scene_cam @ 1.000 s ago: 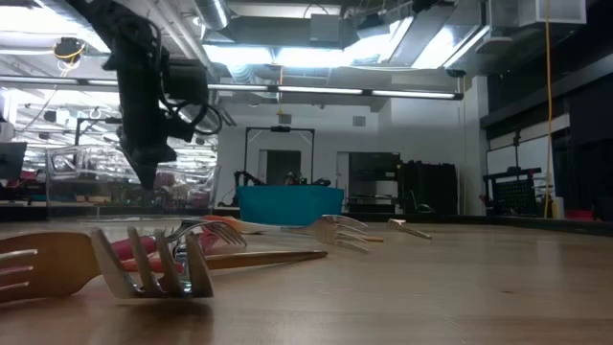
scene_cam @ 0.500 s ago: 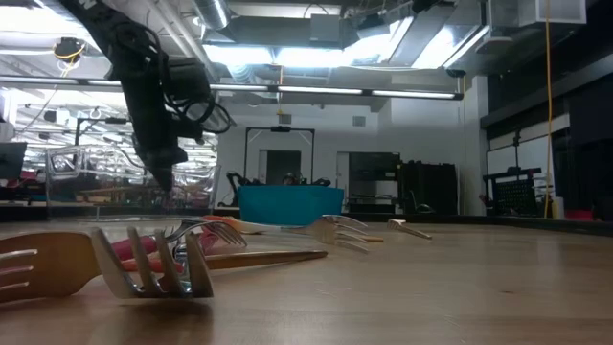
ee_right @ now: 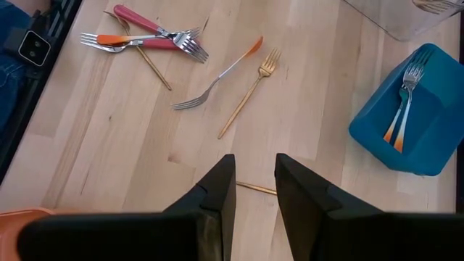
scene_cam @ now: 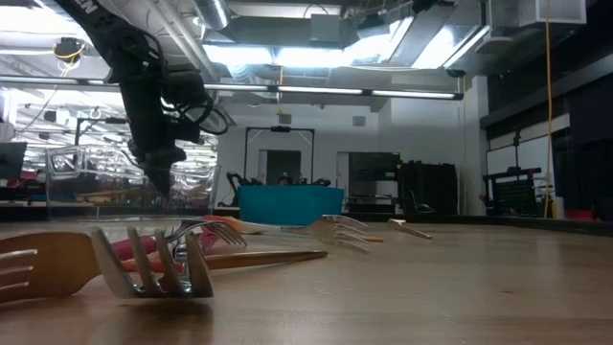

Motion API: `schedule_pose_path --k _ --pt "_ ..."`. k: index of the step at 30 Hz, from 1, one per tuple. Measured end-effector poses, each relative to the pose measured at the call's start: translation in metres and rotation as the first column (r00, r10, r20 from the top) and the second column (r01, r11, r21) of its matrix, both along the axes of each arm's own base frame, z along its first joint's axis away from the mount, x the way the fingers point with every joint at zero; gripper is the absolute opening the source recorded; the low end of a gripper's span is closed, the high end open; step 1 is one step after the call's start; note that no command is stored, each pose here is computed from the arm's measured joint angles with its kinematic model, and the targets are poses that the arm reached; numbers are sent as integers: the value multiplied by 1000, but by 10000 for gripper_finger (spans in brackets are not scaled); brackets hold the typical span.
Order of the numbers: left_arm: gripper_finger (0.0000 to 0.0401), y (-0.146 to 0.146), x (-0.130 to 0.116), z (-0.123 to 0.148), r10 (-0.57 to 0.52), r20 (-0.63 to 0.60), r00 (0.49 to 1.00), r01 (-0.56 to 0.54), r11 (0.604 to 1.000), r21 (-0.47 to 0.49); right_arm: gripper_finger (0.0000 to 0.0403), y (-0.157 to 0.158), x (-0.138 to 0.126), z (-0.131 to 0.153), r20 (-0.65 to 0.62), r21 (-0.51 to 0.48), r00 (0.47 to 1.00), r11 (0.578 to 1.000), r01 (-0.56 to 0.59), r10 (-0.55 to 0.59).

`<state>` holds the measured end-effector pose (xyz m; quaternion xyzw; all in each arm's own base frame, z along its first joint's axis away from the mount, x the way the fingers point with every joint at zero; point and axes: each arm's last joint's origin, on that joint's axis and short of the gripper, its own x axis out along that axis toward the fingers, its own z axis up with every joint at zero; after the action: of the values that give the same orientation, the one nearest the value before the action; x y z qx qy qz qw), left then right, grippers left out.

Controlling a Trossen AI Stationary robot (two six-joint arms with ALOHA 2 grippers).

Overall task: Sort silverware by color (type)
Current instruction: Put the gold fork into the transparent bin

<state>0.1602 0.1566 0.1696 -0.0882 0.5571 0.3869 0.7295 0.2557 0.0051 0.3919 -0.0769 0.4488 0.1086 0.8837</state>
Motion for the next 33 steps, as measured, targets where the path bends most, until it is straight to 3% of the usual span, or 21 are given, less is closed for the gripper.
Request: schedule_pose_path --k 17,33 --pt "10 16 -9 -14 13 80 997 0 987 -162 88 0 0 0 0 0 1000 1000 0 0" --pt "45 20 -16 -16 77 66 995 -65 984 -164 88 0 -1 -1 -11 0 1000 1000 -1 1"
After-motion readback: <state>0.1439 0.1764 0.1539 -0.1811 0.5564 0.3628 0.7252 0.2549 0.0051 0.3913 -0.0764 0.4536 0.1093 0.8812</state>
